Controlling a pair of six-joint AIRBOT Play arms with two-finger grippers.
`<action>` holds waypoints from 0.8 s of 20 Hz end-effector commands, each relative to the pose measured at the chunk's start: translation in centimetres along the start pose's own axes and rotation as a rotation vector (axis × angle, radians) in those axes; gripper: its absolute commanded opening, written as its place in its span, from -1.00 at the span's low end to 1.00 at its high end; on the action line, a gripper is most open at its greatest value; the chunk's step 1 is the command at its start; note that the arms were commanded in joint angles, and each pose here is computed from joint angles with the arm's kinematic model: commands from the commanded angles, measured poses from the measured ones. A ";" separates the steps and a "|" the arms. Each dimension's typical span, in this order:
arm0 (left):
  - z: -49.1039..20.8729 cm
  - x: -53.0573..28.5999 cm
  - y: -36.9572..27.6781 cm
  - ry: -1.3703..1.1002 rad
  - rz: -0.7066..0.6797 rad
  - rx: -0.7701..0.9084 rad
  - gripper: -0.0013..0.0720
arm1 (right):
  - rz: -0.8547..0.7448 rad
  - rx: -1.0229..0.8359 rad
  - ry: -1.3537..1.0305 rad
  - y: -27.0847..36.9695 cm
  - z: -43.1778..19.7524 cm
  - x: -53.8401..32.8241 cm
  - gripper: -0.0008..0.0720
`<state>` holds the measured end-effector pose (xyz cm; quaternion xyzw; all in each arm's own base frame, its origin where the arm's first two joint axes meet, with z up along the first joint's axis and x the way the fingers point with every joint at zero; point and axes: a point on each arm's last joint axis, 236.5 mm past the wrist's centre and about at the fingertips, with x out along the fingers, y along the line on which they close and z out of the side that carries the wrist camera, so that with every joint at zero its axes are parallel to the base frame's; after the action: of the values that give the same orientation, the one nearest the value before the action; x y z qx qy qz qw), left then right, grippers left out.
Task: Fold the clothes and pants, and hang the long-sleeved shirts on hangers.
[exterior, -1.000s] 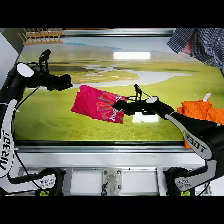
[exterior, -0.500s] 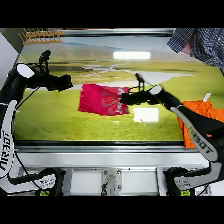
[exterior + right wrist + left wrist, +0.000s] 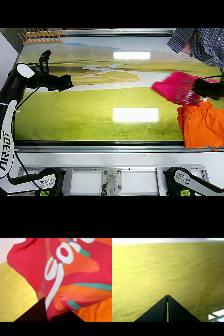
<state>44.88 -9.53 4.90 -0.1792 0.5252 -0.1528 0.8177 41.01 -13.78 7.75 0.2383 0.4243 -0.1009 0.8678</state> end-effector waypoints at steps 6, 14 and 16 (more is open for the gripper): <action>-0.5 0.5 -1.4 0.013 -0.011 0.032 -0.95 | -0.119 0.091 -0.166 -5.6 2.3 -8.5 -0.94; -0.5 0.6 -1.5 0.014 -0.012 0.037 -0.95 | -0.292 0.145 0.151 -8.9 -6.0 -9.7 -0.94; -0.5 0.6 -1.5 0.015 -0.012 0.052 -0.95 | -0.372 0.161 0.233 -10.7 -8.3 -10.1 -0.94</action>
<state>44.56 -11.21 4.90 -0.1660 0.5269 -0.1687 0.8163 29.15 -18.88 9.84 0.2426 0.4827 -0.2247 0.8110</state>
